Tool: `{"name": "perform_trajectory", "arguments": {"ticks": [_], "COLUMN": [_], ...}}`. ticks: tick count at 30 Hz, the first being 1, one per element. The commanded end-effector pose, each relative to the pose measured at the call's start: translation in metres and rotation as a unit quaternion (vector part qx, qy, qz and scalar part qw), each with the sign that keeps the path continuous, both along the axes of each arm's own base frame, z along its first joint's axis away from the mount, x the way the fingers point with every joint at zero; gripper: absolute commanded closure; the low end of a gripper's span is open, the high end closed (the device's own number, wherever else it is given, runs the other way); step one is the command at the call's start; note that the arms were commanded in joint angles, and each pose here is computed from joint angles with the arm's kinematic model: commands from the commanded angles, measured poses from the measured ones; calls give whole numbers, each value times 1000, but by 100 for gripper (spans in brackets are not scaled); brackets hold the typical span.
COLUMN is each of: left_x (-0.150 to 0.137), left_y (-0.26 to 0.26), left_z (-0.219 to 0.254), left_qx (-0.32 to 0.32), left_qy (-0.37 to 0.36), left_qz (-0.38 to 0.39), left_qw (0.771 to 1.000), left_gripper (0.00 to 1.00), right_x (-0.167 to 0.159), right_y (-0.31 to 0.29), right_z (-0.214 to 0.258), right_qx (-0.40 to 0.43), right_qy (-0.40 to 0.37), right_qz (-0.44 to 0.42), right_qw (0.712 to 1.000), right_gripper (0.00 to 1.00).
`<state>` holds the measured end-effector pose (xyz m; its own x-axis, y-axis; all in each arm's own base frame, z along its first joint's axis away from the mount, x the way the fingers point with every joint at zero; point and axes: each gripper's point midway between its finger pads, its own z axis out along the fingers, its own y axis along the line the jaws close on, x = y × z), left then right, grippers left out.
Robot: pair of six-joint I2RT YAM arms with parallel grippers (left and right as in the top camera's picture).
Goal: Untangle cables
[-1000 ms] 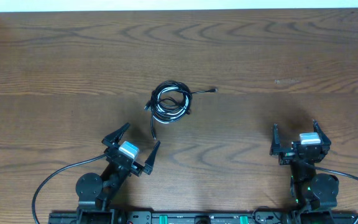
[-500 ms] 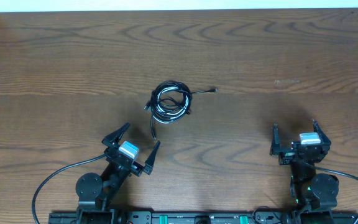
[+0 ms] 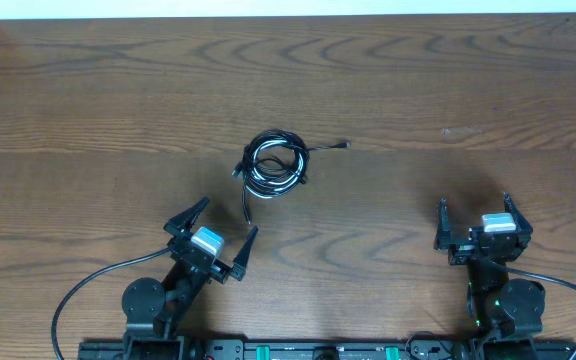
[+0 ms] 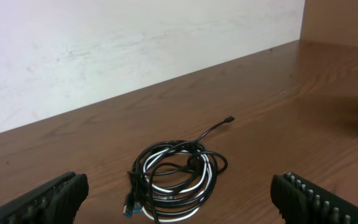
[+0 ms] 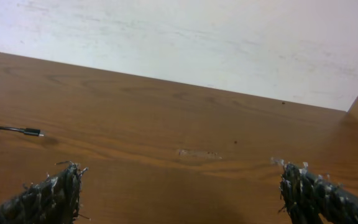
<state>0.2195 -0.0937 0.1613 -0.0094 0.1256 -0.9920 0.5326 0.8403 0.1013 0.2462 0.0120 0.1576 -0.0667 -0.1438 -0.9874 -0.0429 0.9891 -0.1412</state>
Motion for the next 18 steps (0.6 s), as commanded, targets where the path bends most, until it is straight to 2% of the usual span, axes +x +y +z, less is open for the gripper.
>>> {"name": "perform_trajectory", "arguments": {"ticks": [1,18], "left_x": [1,1], "left_y": [1,1], "left_z": [-18,-18], "left_qx": [7,8], "left_qy": [23,23], "left_qz": [4,4], "left_qw": [1000,1000], "left_gripper": [0,0], "right_x": [0,0], "right_y": [2,2], "right_z": [0,0], "right_qx": [5,5], "right_qy": [0,0], "right_qz": [4,4], "right_qw": [1000,1000], "right_gripper": [1,1]}}
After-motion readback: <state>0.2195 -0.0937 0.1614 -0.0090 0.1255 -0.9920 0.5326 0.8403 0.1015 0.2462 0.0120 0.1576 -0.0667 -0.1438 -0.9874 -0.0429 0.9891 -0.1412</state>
